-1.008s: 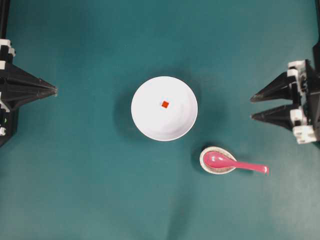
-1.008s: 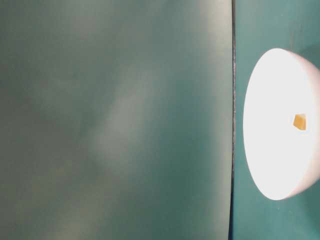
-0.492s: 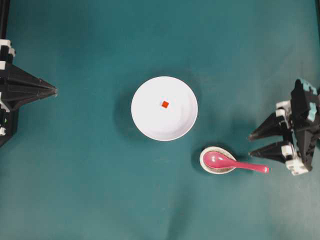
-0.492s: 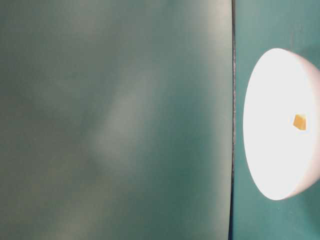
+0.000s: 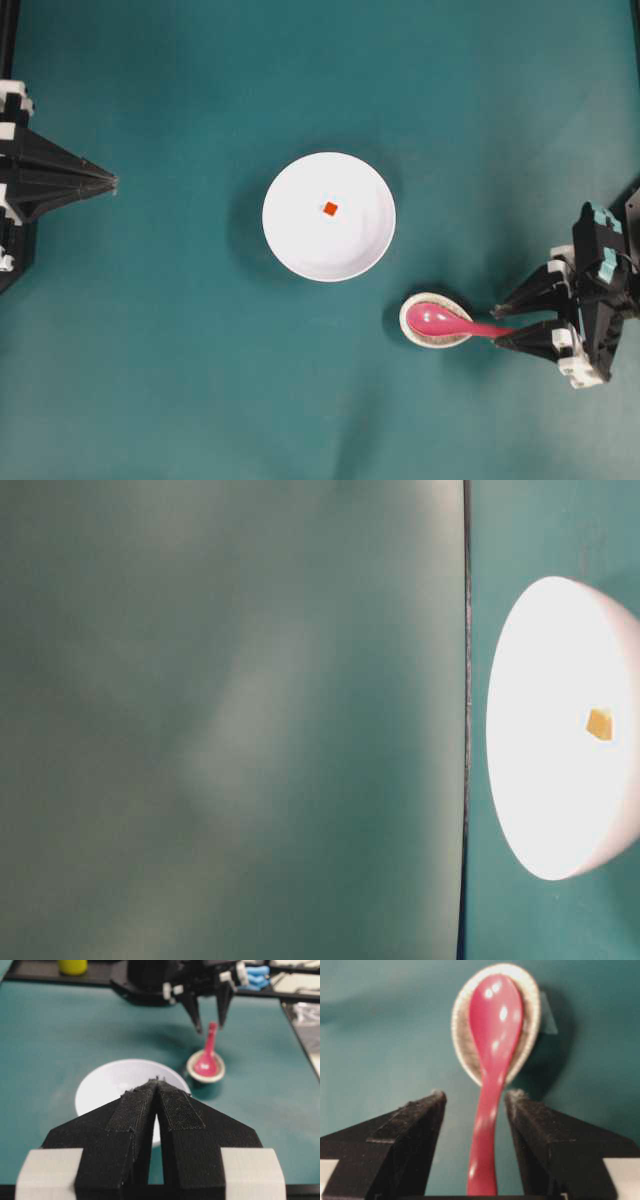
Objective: Grip the spoon and scoop the red block from the bowl with right arm.
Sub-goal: 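Close the right gripper on the pink spoon's handle end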
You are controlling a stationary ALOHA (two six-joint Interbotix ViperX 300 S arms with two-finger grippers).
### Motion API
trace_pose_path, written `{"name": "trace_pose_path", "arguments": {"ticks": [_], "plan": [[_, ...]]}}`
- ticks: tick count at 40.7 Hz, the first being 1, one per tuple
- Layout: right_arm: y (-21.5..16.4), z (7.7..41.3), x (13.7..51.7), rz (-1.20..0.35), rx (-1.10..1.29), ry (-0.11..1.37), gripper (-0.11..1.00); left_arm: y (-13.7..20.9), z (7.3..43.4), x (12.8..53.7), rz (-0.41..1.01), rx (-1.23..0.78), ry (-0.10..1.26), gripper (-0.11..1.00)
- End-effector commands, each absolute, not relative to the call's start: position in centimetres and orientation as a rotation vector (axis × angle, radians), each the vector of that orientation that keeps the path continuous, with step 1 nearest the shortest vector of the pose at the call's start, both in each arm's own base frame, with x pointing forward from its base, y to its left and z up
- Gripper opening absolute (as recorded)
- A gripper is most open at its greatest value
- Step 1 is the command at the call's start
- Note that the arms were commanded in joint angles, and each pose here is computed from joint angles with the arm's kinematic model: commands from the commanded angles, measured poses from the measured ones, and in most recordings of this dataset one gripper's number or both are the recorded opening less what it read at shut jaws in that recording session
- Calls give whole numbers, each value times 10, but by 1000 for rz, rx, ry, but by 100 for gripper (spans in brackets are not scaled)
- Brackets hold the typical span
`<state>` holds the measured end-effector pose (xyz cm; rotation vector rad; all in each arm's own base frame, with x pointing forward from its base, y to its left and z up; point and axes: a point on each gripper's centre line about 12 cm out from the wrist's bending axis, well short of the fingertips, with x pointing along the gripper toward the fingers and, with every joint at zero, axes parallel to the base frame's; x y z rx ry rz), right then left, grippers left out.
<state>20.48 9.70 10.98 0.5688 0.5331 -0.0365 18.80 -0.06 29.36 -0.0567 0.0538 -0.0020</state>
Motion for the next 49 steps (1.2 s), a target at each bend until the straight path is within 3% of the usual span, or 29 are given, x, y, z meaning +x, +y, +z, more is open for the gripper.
{"name": "trace_pose_path", "arguments": {"ticks": [1,23,49], "plan": [[100,111,205,-59,589,510,57,-1,303,190,-3,-55,35,0],[118,91,201,-97,557,553,57,-1,300,190,-2,-55,42,0],[104,84,190,-105,448,546,56,-1,295,190,-1,-55,71,0]]}}
